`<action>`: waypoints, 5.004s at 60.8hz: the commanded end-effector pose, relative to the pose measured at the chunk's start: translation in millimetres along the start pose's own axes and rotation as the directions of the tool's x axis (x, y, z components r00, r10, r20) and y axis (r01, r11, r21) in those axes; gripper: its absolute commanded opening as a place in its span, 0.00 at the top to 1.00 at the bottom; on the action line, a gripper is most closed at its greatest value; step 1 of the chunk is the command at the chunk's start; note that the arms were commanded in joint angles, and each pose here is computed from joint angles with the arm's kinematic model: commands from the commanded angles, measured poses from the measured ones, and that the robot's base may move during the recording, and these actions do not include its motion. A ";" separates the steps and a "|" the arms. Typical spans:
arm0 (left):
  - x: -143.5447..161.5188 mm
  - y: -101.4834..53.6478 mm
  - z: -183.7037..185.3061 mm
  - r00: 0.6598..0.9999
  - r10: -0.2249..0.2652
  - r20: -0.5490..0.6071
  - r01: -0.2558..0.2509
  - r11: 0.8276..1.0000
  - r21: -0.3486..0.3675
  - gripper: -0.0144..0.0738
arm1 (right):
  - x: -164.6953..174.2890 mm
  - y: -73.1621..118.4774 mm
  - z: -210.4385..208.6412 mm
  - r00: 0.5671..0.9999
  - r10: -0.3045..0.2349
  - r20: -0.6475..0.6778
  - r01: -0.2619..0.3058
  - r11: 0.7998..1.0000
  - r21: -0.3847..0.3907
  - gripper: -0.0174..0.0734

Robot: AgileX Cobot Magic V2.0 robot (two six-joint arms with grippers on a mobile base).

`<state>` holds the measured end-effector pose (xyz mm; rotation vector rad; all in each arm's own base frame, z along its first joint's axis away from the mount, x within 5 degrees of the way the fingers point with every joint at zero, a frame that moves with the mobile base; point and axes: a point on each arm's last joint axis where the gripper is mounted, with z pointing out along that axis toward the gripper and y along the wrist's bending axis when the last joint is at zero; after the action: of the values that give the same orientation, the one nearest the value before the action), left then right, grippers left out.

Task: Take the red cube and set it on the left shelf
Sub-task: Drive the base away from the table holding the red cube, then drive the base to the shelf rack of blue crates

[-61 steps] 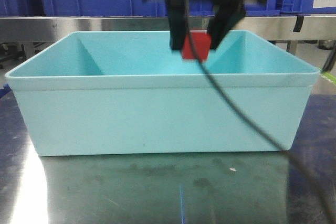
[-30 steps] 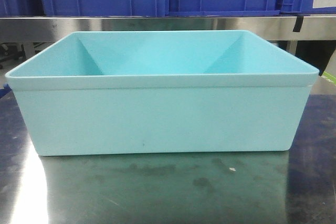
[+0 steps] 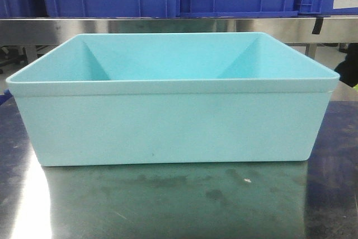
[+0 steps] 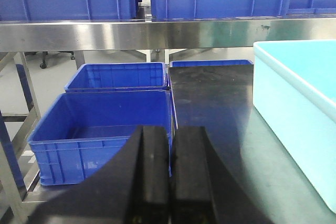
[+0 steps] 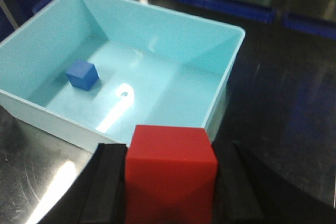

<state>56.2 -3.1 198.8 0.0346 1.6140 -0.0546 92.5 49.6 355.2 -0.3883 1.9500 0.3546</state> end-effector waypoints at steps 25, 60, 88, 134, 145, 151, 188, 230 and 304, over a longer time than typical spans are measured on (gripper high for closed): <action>-1.0 -0.5 -0.2 0.997 -0.005 0.079 0.004 1.000 0.010 0.72 | 31.1 -6.1 -35.1 0.959 -0.016 0.282 0.029 0.999 -0.040 0.65; -1.0 -0.5 -0.2 0.997 -0.005 0.079 0.004 1.000 0.010 0.72 | 31.4 -6.2 -35.0 0.960 -0.017 0.279 0.029 0.999 -0.039 0.65; -1.0 -0.5 -0.2 0.997 -0.005 0.079 0.004 1.000 0.010 0.72 | 31.4 -6.1 -35.0 0.960 -0.017 0.279 0.029 0.999 -0.039 0.65; -1.0 -0.5 -0.2 0.997 -0.005 0.079 0.004 1.000 0.010 0.72 | 31.4 -6.1 -35.0 0.960 -0.017 0.279 0.029 0.999 -0.039 0.65; -1.0 -0.5 -0.2 0.997 -0.005 0.079 0.004 1.000 0.010 0.72 | 31.4 -6.1 -35.0 0.960 -0.017 0.279 0.029 0.999 -0.039 0.65; -1.0 -0.5 -0.2 0.997 -0.005 0.079 0.004 1.000 0.010 0.72 | 31.4 -6.1 -35.0 0.960 -0.017 0.279 0.029 0.999 -0.039 0.65; -1.0 -0.5 -0.2 0.997 -0.005 0.079 0.004 1.000 0.010 0.72 | 31.4 -6.1 -35.0 0.960 -0.017 0.279 0.029 0.999 -0.039 0.65; -1.0 -0.5 -0.2 0.997 -0.005 0.079 0.004 1.000 0.010 0.72 | 31.4 -6.1 -35.0 0.960 -0.017 0.279 0.029 0.999 -0.039 0.65; -1.0 -0.4 -0.2 0.997 -0.005 0.079 0.004 1.000 0.008 0.72 | 31.5 -6.2 -35.0 0.960 -0.017 0.278 0.029 0.999 -0.039 0.65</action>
<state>56.2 -3.1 198.8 0.0346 1.6140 -0.0546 54.2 25.2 323.1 -0.3649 1.7775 0.4013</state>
